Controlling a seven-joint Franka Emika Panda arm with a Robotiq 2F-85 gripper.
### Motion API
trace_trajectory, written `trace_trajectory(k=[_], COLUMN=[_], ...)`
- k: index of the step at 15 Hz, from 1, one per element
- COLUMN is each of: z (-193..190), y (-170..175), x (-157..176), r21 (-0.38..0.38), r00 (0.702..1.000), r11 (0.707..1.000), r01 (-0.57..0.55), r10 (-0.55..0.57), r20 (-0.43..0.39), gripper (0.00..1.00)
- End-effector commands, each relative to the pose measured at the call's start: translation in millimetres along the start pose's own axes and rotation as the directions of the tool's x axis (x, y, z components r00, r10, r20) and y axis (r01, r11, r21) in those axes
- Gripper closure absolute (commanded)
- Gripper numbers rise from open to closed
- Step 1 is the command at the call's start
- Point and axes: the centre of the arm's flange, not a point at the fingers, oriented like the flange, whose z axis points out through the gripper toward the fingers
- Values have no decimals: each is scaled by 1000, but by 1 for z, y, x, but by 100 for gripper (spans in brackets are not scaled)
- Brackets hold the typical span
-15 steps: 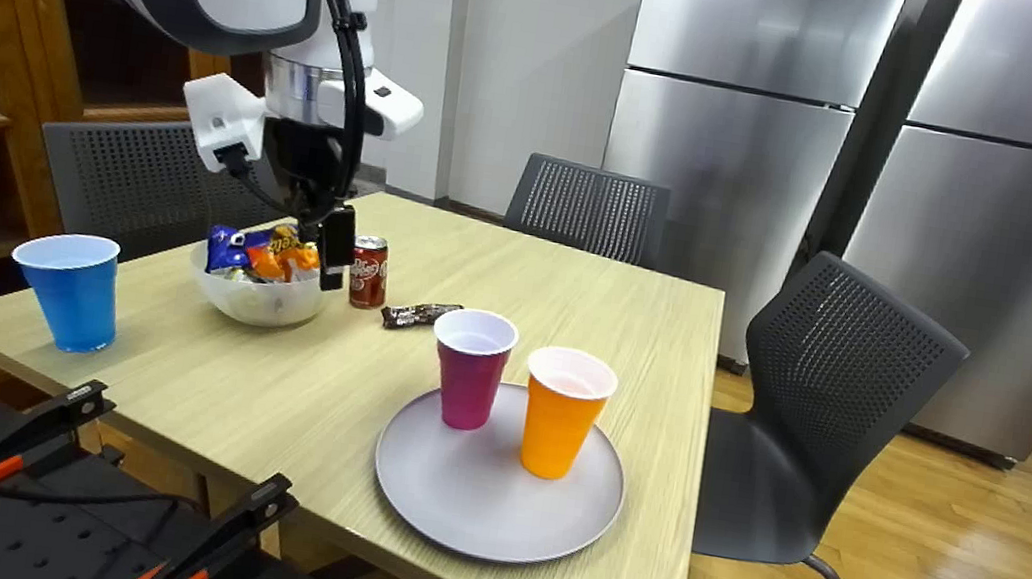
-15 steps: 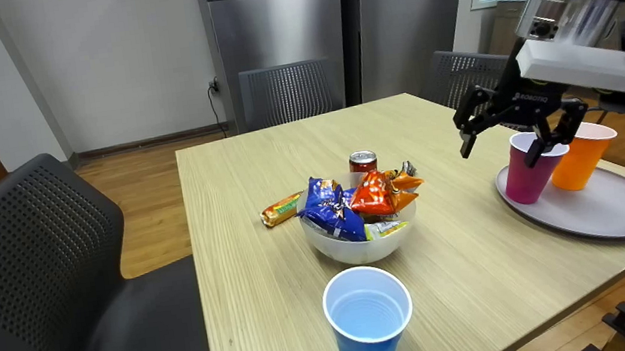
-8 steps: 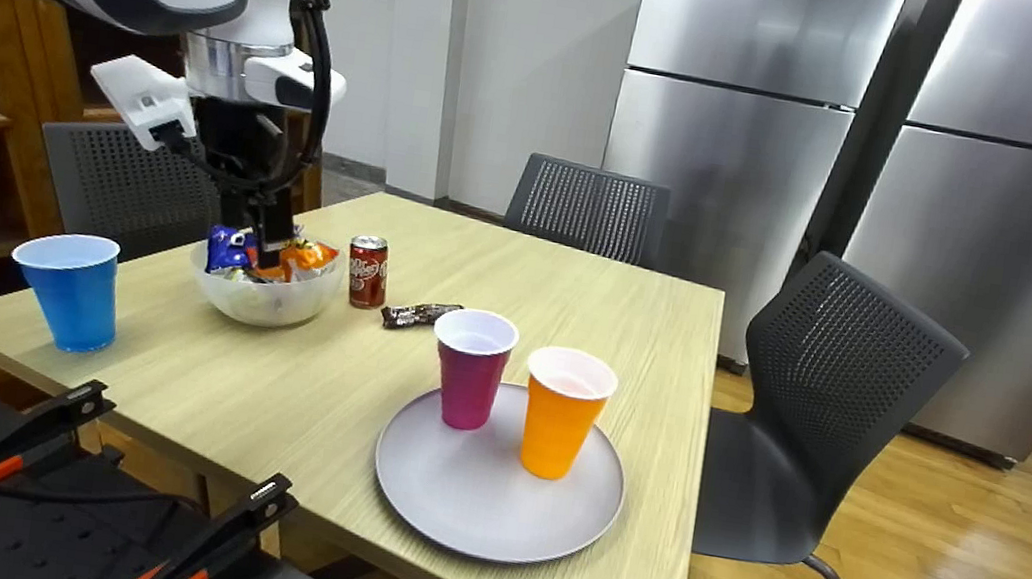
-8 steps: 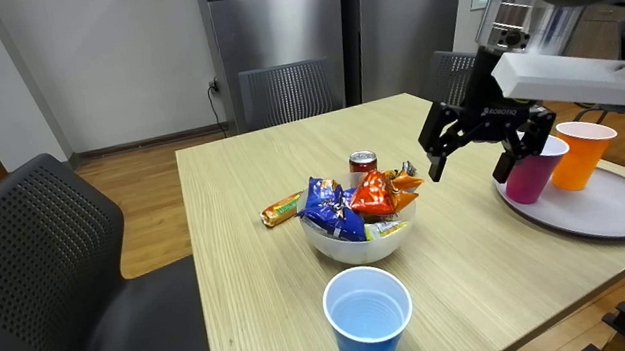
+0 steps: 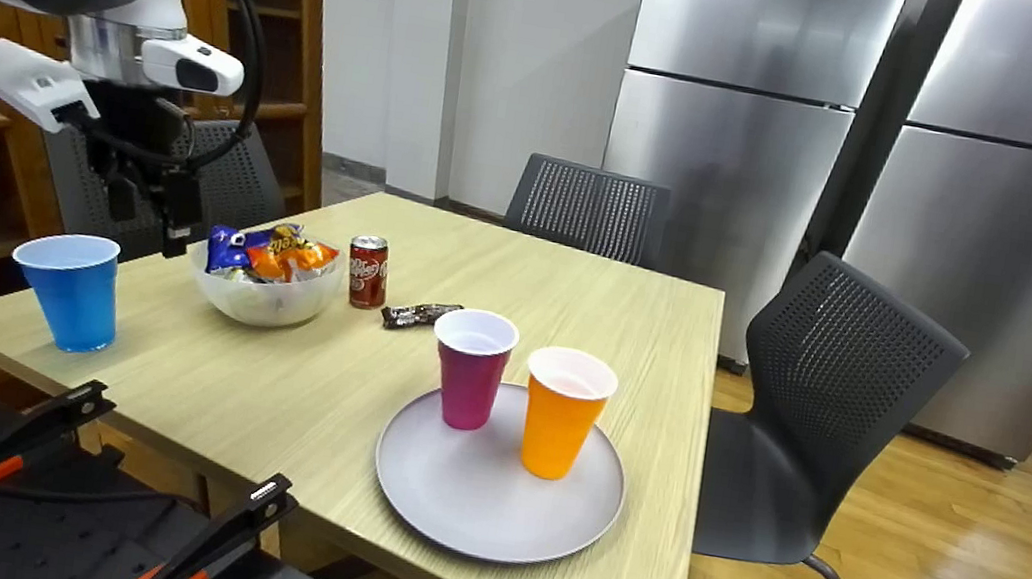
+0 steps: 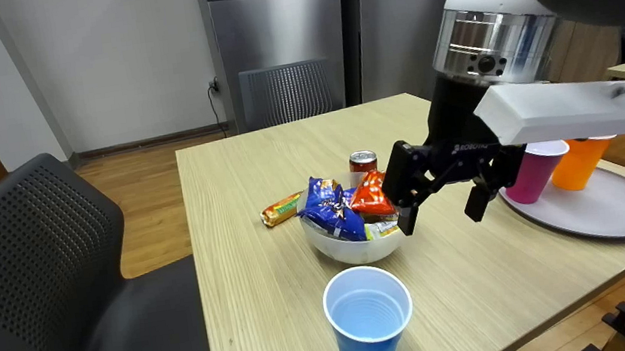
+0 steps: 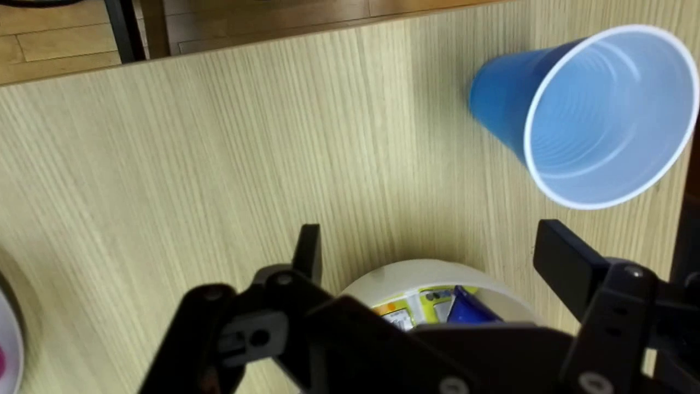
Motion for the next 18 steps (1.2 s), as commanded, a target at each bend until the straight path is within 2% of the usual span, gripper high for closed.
trace_trajectory(k=[1, 10, 18], z=[2, 39, 68], y=[-32, -60, -76], x=[-14, -24, -13], r21=[-25, -90, -116], r00=[998, 992, 994], r11=[998, 988, 988], r01=[56, 124, 104], r10=[-55, -120, -99], r20=[26, 46, 51], gripper=[0, 0, 0])
